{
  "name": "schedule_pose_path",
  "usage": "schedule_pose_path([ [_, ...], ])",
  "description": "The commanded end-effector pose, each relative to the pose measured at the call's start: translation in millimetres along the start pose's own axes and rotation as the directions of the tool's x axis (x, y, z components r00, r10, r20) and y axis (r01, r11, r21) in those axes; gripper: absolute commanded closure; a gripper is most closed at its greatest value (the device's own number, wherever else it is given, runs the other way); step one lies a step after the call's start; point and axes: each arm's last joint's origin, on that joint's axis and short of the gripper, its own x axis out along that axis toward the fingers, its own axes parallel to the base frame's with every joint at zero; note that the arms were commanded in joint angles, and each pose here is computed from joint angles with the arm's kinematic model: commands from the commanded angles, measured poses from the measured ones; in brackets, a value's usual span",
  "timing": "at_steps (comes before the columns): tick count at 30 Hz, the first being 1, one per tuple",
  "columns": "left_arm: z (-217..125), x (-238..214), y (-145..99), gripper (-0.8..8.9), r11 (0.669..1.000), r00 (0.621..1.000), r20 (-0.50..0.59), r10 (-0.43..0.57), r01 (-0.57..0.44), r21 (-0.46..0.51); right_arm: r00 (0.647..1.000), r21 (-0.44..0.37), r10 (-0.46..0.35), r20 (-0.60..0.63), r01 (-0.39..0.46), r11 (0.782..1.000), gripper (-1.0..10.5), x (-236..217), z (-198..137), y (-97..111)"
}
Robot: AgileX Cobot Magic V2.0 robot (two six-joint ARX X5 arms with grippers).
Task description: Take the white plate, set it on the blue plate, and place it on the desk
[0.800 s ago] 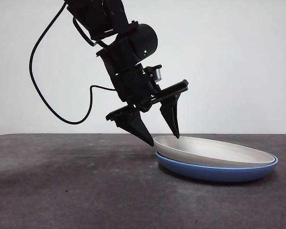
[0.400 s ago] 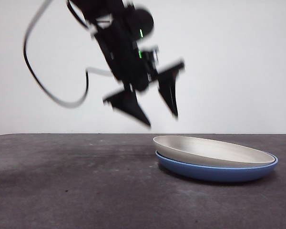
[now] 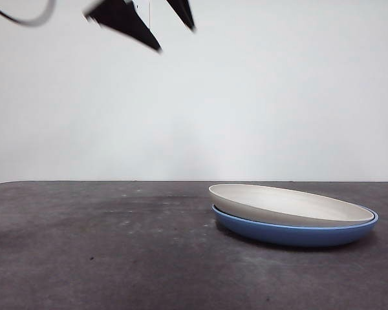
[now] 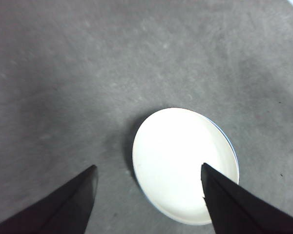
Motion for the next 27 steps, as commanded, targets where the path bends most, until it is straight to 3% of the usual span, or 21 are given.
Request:
schedule_pose_path([
  [1, 2, -28, 0, 4.7, 0.998, 0.999, 0.032, 0.01, -0.012, 0.058, 1.0, -0.004, 0.0, 0.016, 0.0, 1.0, 5.3, -2, 5, 2],
  [7, -15, -63, 6, 4.7, 0.998, 0.999, 0.037, 0.02, -0.022, 0.058, 0.999, -0.004, -0.04, 0.014, 0.04, 0.999, 5.3, -2, 5, 1],
  [12, -66, -62, 11, 4.7, 0.994, 0.993, -0.048, -0.107, 0.108, 0.022, 0.999, -0.003, -0.044, 0.014, 0.044, 0.999, 5.3, -2, 5, 0],
  [14, -88, -54, 11, 4.71, 0.976, 0.971, -0.103, -0.214, 0.217, 0.01, 0.999, -0.003, -0.044, 0.013, 0.044, 0.999, 5.3, -2, 5, 0],
  [17, -114, -42, 15, 4.71, 0.964, 0.948, -0.178, -0.264, 0.264, -0.027, 0.999, 0.003, -0.044, 0.009, 0.044, 0.999, 5.3, -2, 4, 0],
  [23, -118, -39, 16, 4.71, 0.96, 0.942, -0.188, -0.278, 0.276, -0.037, 0.999, 0.017, -0.047, -0.008, 0.047, 0.999, 5.3, -2, 3, 0],
  [27, -119, -39, 16, 4.71, 0.96, 0.942, -0.19, -0.278, 0.276, -0.037, 0.994, 0.073, -0.104, -0.04, 0.107, 0.992, 5.4, 4, 4, -5],
])
